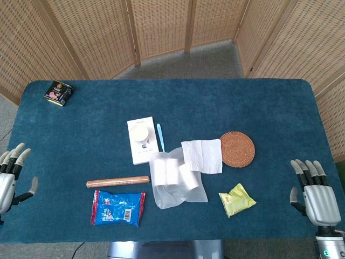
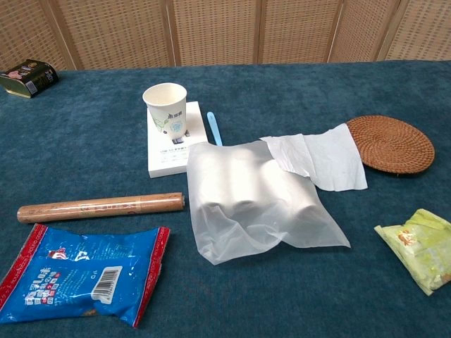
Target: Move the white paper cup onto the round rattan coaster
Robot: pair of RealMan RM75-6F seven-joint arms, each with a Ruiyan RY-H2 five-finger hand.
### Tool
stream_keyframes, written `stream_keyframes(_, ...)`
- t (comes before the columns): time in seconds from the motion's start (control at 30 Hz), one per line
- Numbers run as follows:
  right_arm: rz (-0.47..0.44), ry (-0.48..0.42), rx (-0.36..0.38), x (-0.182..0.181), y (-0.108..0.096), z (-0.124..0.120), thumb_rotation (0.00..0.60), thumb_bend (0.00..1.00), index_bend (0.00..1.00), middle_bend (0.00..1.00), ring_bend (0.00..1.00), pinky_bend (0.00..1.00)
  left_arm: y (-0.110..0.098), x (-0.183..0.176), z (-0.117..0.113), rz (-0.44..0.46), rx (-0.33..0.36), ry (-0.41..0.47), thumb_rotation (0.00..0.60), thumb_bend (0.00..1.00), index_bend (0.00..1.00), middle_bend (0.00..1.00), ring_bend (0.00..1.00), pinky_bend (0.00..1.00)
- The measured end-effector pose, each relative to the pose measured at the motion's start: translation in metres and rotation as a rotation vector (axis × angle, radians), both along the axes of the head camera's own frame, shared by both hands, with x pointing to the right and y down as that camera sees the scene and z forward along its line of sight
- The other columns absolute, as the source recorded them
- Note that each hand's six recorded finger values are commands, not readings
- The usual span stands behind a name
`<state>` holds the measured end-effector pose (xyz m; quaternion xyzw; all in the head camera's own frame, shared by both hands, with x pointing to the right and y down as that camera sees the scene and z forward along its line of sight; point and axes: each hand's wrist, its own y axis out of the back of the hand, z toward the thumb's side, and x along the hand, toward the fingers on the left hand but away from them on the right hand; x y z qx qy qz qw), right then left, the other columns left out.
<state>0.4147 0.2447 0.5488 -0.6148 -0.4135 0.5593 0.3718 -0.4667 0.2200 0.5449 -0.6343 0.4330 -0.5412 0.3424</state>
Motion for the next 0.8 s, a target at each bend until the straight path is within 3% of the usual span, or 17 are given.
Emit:
stream_keyframes(0.53, 0.007, -0.013, -0.012, -0.004, -0.002, 0.007, 0.505, 0.75, 0.00, 0.00, 0.00, 0.00, -0.007, 0.002, -0.001, 0.002, -0.018, 0.033, 0.379, 0.56, 0.00, 0.00, 0.00, 0.00)
stream_keyframes(0.8, -0.003, -0.011, -0.023, -0.005, -0.004, 0.009, 0.503, 0.75, 0.00, 0.00, 0.00, 0.00, -0.030, 0.010, 0.008, 0.034, -0.093, 0.081, 0.388, 0.56, 0.00, 0.00, 0.00, 0.00)
